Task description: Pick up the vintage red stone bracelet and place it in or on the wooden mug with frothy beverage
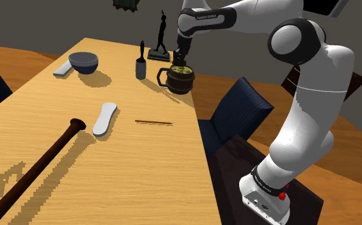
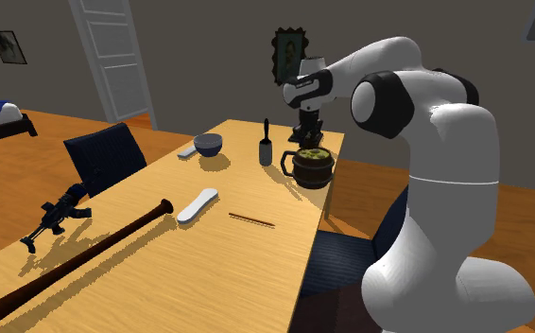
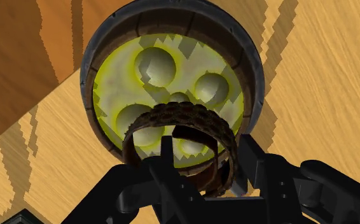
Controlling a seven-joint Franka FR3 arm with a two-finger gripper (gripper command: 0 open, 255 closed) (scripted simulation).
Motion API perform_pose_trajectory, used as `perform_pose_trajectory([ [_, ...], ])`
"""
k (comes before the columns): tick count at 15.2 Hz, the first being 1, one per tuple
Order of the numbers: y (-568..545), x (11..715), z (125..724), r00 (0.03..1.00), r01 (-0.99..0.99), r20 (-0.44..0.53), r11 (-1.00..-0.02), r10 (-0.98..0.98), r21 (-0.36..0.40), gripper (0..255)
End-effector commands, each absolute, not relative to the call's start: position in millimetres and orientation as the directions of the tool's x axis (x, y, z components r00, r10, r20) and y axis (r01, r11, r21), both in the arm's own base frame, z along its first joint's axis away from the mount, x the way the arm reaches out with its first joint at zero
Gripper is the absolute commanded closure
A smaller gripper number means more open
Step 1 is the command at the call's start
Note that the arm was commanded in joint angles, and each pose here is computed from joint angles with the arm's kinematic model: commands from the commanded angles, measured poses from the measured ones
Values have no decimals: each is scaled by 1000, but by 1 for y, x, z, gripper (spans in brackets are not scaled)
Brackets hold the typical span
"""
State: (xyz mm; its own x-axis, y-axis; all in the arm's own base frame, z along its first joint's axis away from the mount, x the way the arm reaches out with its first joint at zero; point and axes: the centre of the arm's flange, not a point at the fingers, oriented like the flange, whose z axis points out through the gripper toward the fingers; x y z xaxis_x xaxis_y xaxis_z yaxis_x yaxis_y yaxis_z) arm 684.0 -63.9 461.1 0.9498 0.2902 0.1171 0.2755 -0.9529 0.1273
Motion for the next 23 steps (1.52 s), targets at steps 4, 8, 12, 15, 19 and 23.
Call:
perform_pose_trajectory([
  [4, -65, 684, 440, 950, 276, 118, -953, 290, 127, 255],
  [8, -65, 684, 440, 950, 276, 118, -953, 290, 127, 255],
  [12, -65, 684, 440, 950, 276, 118, -953, 290, 127, 0],
  [15, -65, 684, 440, 950, 276, 118, -953, 290, 127, 0],
  [19, -61, 678, 479, 950, 276, 118, -953, 290, 127, 0],
  [23, -60, 676, 489, 950, 276, 118, -953, 290, 127, 0],
])
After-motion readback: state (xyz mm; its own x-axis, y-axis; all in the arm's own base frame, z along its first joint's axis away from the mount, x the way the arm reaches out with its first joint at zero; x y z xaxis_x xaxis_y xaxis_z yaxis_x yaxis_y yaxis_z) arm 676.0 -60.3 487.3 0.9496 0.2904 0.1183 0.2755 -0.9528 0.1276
